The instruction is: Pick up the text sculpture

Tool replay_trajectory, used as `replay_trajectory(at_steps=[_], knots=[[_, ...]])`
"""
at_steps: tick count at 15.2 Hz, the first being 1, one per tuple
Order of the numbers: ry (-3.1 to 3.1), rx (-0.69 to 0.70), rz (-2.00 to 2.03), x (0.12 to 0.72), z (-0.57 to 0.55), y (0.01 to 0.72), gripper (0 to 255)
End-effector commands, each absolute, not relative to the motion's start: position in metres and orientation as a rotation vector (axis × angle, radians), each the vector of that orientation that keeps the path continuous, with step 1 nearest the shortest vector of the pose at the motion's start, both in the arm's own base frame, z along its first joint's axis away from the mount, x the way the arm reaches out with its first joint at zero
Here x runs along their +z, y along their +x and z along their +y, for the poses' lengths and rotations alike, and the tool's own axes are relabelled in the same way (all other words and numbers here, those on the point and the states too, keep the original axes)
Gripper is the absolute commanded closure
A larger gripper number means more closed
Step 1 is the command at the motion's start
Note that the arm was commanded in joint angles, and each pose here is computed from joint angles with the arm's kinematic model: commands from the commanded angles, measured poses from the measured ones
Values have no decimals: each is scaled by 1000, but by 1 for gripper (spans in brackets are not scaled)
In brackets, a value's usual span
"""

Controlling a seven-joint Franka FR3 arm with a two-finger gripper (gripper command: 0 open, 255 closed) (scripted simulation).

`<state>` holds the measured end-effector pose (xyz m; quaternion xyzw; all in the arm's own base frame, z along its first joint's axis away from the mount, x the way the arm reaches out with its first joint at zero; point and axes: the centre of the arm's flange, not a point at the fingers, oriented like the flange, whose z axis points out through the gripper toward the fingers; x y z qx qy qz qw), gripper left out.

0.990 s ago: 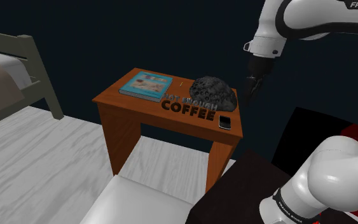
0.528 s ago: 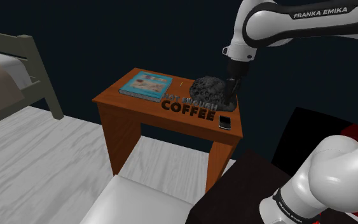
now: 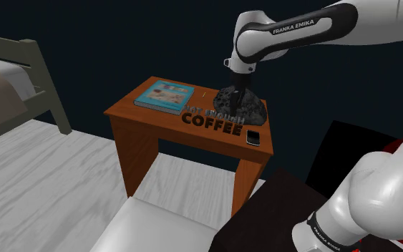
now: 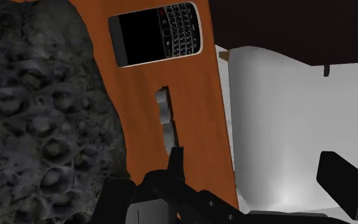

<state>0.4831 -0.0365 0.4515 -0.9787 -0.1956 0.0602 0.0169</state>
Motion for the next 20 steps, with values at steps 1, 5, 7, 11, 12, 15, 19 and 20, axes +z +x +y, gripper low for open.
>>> replay_trajectory(at_steps=[1, 5, 7, 11, 12, 15, 19, 20], knots=[[-3037, 187, -675, 442, -38, 508, 0], [-3024, 189, -803, 419, -31, 555, 0], [-3015, 189, -867, 408, -26, 579, 0], [-3011, 189, -894, 388, -24, 588, 0], [-3011, 189, -894, 383, -24, 588, 0], [-3011, 189, -894, 367, -24, 588, 0], [-3011, 189, -893, 364, -24, 589, 255], [-3011, 189, -893, 364, -24, 589, 255]])
